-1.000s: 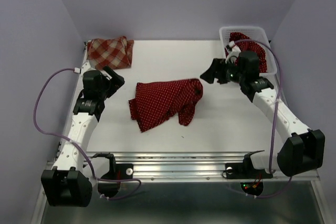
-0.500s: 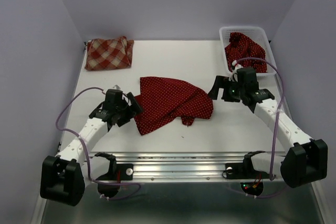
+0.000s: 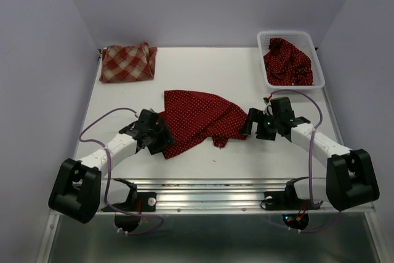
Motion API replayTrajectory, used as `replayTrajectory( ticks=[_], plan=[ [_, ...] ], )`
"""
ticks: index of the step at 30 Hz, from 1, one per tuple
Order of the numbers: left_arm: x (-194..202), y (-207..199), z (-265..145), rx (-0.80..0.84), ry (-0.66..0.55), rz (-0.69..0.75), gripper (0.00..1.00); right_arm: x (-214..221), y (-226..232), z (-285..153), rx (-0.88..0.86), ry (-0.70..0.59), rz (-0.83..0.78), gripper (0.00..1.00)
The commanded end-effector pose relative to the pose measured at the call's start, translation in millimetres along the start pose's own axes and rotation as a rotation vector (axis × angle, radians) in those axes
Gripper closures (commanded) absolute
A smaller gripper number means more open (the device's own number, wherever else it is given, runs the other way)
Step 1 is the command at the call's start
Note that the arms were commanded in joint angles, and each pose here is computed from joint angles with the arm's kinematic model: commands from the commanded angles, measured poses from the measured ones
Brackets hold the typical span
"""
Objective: Fold and stack the skirts
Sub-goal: Flatten the skirt out
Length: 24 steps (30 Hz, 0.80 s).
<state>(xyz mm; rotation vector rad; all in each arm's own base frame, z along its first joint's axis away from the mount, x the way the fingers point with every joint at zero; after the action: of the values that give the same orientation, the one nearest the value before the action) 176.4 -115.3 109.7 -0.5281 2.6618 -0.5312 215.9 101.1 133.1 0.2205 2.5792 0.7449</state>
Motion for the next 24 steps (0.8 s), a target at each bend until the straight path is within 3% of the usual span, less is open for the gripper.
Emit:
replayTrajectory(
  ticks=[1, 2, 3, 4, 5, 8, 10, 11, 12, 15, 18, 24],
  plan=[
    [-4.5, -22.5, -3.1, 0.072, -0.007, 0.062, 0.41, -11.6, 12.5, 8.5, -0.111, -0.047, -0.020, 0.00],
    [-3.5, -23.4, -3.0, 0.076, -0.001, 0.067, 0.48, -11.2, 11.9, 10.9, -0.115, -0.040, -0.018, 0.00],
    [-2.5, -25.2, -2.8, 0.087, 0.004, 0.077, 0.76, -10.5, 10.4, 16.2, -0.125, -0.032, -0.015, 0.00],
    [-1.5, -26.7, -3.2, 0.101, 0.012, 0.083, 0.92, -10.0, 9.4, 19.6, -0.127, -0.029, -0.004, 0.00],
    [-1.1, -26.9, -3.1, 0.103, 0.015, 0.088, 1.00, -9.2, 8.3, 23.3, -0.135, -0.026, 0.001, 0.02],
    [-4.3, -33.4, -7.4, 0.128, 0.000, 0.105, 1.00, -13.8, 10.4, 35.7, -0.189, -0.019, 0.004, 0.16],
    [-10.0, -41.5, -16.1, 0.166, -0.033, 0.117, 1.00, -22.0, 14.9, 41.9, -0.223, -0.024, -0.004, 0.40],
    [-15.1, -48.6, -24.9, 0.200, -0.067, 0.129, 1.00, -25.7, 15.7, 42.9, -0.216, -0.030, -0.008, 0.72],
    [-17.6, -51.8, -29.8, 0.217, -0.085, 0.135, 1.00, -29.7, 17.4, 42.5, -0.211, -0.037, -0.014, 0.82],
    [-30.5, -65.5, -54.9, 0.282, -0.192, 0.155, 1.00, -57.5, 34.6, 16.9, -0.177, -0.172, -0.100, 0.99],
    [-43.6, -75.7, -83.7, 0.332, -0.323, 0.163, 1.00, -72.1, 44.5, -12.0, -0.122, -0.286, -0.158, 0.99],
    [-86.4, -102.5, -179.0, 0.396, -0.723, 0.120, 1.00, -102.7, 86.0, -95.9, -0.140, -0.540, -0.278, 0.99]
  ],
)
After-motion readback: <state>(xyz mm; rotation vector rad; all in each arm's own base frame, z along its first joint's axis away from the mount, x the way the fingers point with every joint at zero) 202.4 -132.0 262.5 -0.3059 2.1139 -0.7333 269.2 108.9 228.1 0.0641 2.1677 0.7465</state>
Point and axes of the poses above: each gripper's point midway between its finger pads, its own z axis out along the fingers, its own y axis along the line the jaws close on, x = y × z, the point moved 9 cm from there along -z, back along the fingers, and after that the axes turned 3 degrees about z, right-handed, at the moved point
